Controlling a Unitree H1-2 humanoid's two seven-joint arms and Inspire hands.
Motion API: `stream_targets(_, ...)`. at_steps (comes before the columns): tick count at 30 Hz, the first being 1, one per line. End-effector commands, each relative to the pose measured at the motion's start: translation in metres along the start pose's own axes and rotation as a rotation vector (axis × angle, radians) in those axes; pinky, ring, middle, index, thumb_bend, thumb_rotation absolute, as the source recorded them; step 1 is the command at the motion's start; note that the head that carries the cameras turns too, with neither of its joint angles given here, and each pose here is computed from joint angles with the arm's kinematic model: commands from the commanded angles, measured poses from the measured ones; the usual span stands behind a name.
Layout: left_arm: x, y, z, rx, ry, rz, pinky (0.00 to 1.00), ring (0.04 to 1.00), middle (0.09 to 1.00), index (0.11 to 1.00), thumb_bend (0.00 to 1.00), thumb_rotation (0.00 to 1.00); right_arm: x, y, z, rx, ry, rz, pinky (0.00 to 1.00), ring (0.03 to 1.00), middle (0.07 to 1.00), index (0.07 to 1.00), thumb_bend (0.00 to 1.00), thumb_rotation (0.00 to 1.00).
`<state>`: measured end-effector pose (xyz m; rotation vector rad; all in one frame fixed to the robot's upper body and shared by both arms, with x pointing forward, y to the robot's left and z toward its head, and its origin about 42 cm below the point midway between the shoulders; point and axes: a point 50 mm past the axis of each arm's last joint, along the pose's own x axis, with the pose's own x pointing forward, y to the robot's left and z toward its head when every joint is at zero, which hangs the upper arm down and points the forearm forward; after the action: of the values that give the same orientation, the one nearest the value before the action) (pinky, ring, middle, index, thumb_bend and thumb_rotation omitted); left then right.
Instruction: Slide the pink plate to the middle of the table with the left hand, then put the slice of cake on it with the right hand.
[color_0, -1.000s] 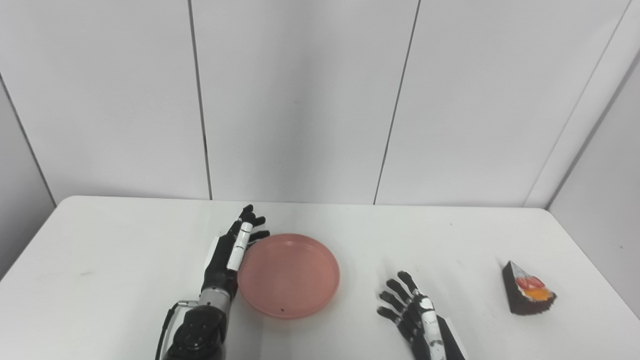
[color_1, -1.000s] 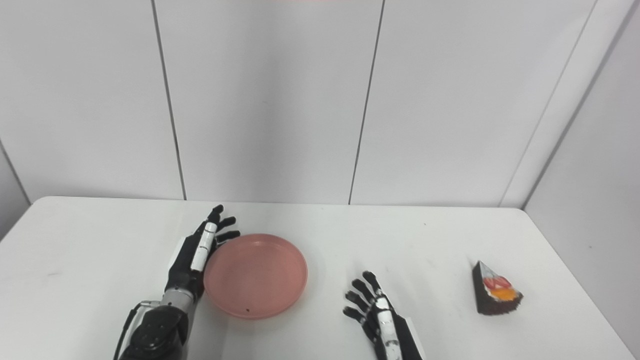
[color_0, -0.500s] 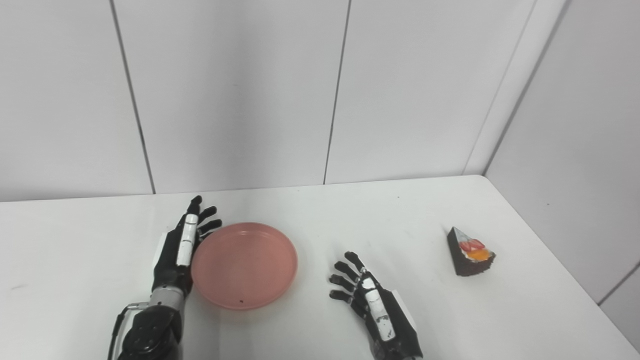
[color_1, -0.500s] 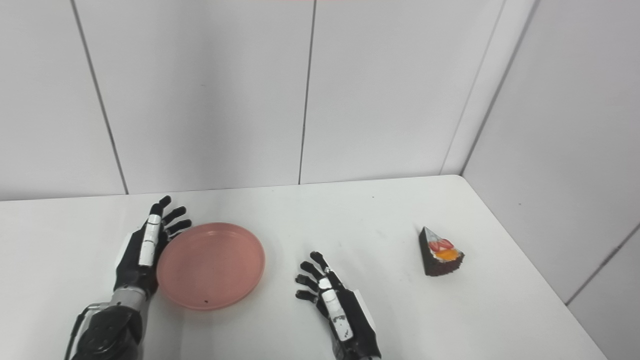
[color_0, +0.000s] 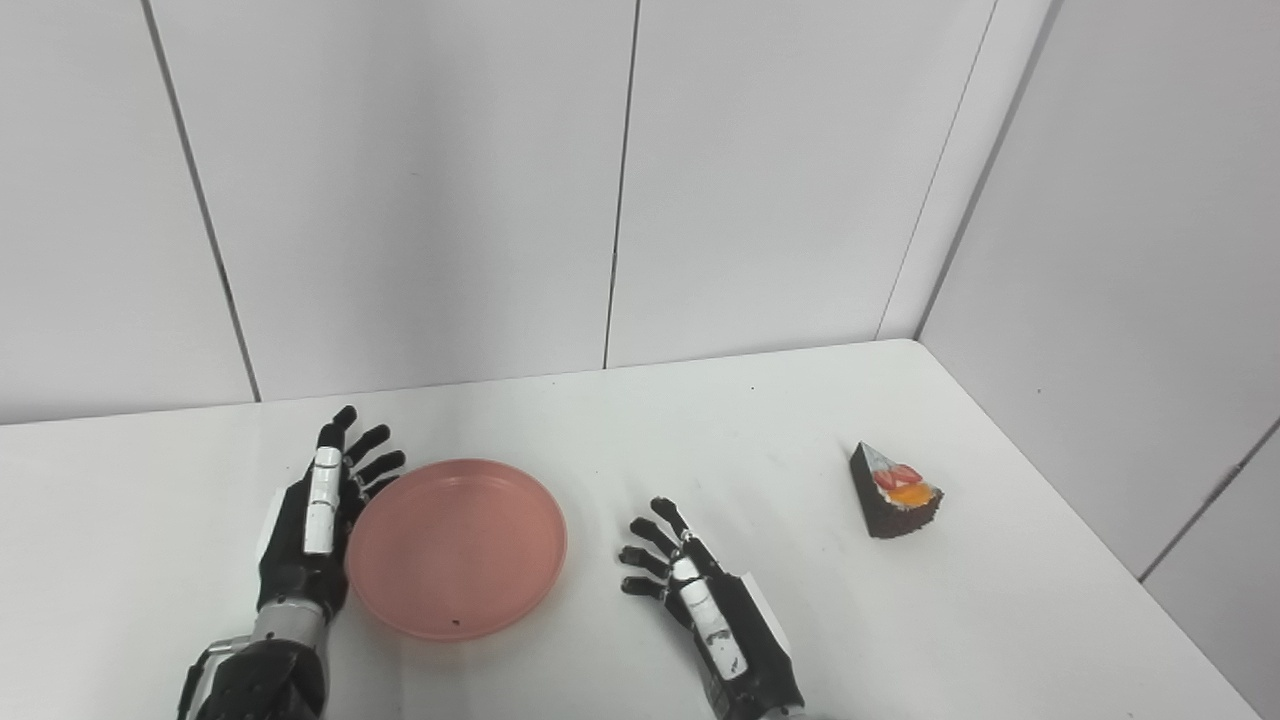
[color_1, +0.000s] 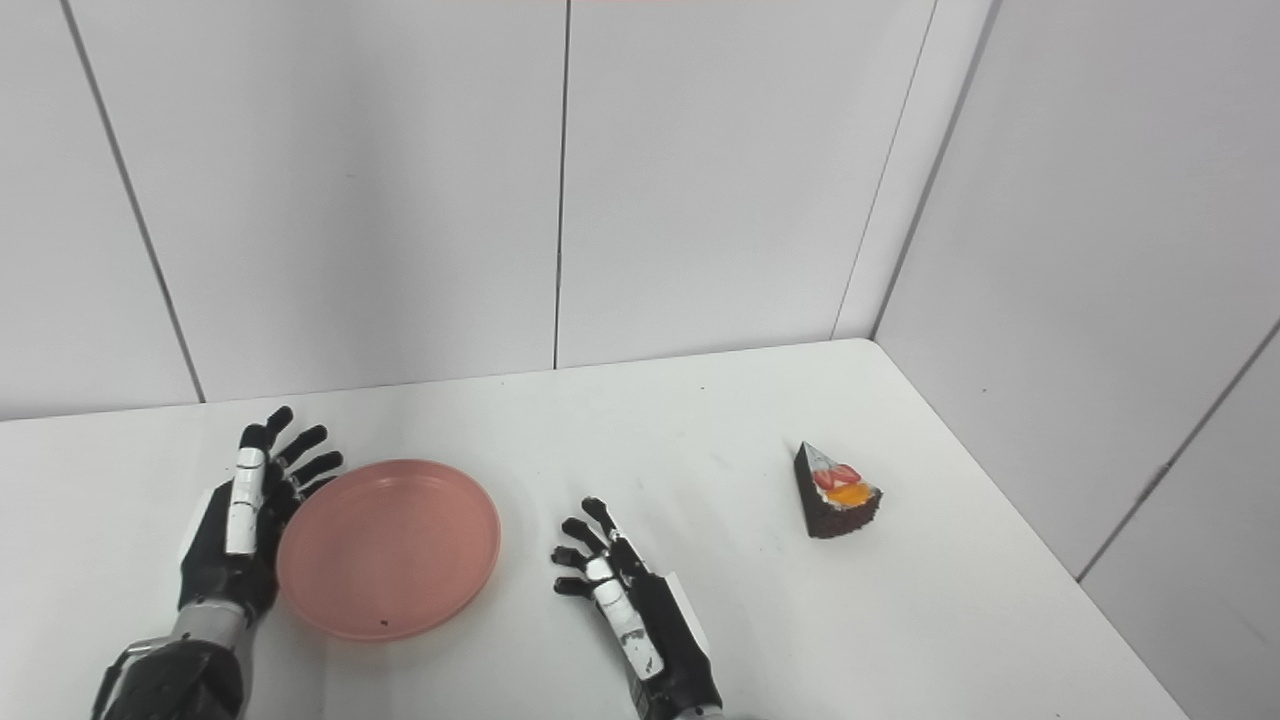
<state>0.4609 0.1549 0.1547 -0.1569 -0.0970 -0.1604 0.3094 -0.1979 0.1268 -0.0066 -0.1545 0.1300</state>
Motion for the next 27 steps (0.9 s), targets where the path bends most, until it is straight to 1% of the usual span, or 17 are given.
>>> stream_targets(1,0.002,-0.007,0.003,-0.026,0.002,-0.011,0.75,0.781,0.845,0.931,0.72,1.0,-0.001,-0.005,-0.001,-0.065,-0.026,-0.036,0.7,0.779,0.852,0.92,0.8,0.75)
stream_targets(2,0.003,-0.007,0.002,-0.026,0.002,-0.009,0.75,0.777,0.841,0.93,0.72,1.0,-0.002,-0.005,0.001,-0.101,-0.042,-0.044,0.69,0.773,0.848,0.914,0.8,0.73)
stream_targets(3,0.003,-0.007,0.002,-0.027,0.002,-0.007,0.74,0.776,0.836,0.93,0.72,1.0,-0.003,-0.005,0.005,-0.168,-0.056,-0.058,0.67,0.763,0.843,0.907,0.78,0.76)
stream_targets(4,0.003,-0.007,0.002,-0.027,0.002,-0.007,0.73,0.774,0.834,0.928,0.71,1.0,-0.003,-0.005,0.009,-0.229,-0.071,-0.072,0.67,0.764,0.844,0.901,0.78,0.83)
stream_targets(6,0.003,-0.008,0.002,-0.025,-0.004,-0.008,0.72,0.763,0.824,0.926,0.71,1.0,-0.004,-0.007,0.026,-0.357,-0.1,-0.113,0.67,0.782,0.857,0.894,0.77,0.95)
stream_targets(8,0.004,-0.008,0.002,-0.023,-0.014,-0.01,0.71,0.752,0.809,0.921,0.72,1.0,-0.004,-0.014,0.05,-0.522,-0.136,-0.147,0.68,0.787,0.86,0.889,0.77,0.98)
stream_targets(10,0.004,-0.01,0.002,-0.019,-0.022,-0.015,0.71,0.728,0.779,0.913,0.71,1.0,-0.003,-0.024,0.068,-0.639,-0.17,-0.179,0.67,0.777,0.858,0.883,0.78,0.94)
stream_targets(12,0.004,-0.011,0.002,-0.015,-0.026,-0.019,0.71,0.717,0.768,0.91,0.7,1.0,-0.002,-0.037,0.077,-0.719,-0.197,-0.208,0.67,0.781,0.863,0.882,0.79,0.92)
stream_targets(13,0.004,-0.012,0.002,-0.014,-0.026,-0.02,0.7,0.707,0.76,0.906,0.69,1.0,-0.001,-0.042,0.08,-0.752,-0.208,-0.221,0.68,0.785,0.858,0.877,0.82,0.91)
stream_targets(15,0.004,-0.012,0.002,-0.012,-0.028,-0.018,0.69,0.695,0.747,0.904,0.68,1.0,0.001,-0.056,0.094,-0.869,-0.238,-0.266,0.69,0.79,0.856,0.874,0.84,0.89)
stream_targets(16,0.004,-0.012,0.002,-0.011,-0.027,-0.017,0.69,0.693,0.744,0.904,0.68,1.0,0.003,-0.062,0.105,-0.919,-0.255,-0.288,0.68,0.791,0.856,0.874,0.84,0.88)
stream_targets(17,0.004,-0.012,0.002,-0.01,-0.027,-0.016,0.69,0.7,0.744,0.906,0.68,1.0,0.003,-0.066,0.113,-0.951,-0.266,-0.303,0.7,0.822,0.868,0.872,0.8,0.79)
stream_targets(20,0.005,-0.01,0.002,-0.01,-0.025,-0.014,0.69,0.703,0.741,0.909,0.69,1.0,0.004,-0.074,0.134,-1.057,-0.299,-0.352,0.66,0.832,0.87,0.861,0.78,0.73)
stream_targets(21,0.005,-0.01,0.002,-0.012,-0.024,-0.012,0.69,0.703,0.741,0.909,0.69,1.0,0.004,-0.078,0.142,-1.093,-0.308,-0.374,0.66,0.834,0.871,0.861,0.78,0.73)
stream_targets(22,0.005,-0.01,0.002,-0.013,-0.022,-0.011,0.69,0.701,0.741,0.908,0.69,1.0,0.003,-0.084,0.151,-1.128,-0.315,-0.398,0.67,0.848,0.877,0.861,0.79,0.71)
stream_targets(24,0.005,-0.01,0.001,-0.015,-0.019,-0.011,0.69,0.701,0.745,0.906,0.69,1.0,0.003,-0.092,0.161,-1.168,-0.314,-0.428,0.71,0.871,0.895,0.866,0.8,0.67)
stream_targets(27,0.004,-0.01,0.0,-0.01,-0.014,-0.017,0.7,0.707,0.758,0.91,0.7,1.0,0.004,-0.107,0.168,-1.241,-0.288,-0.471,0.73,0.88,0.886,0.868,0.82,0.61)
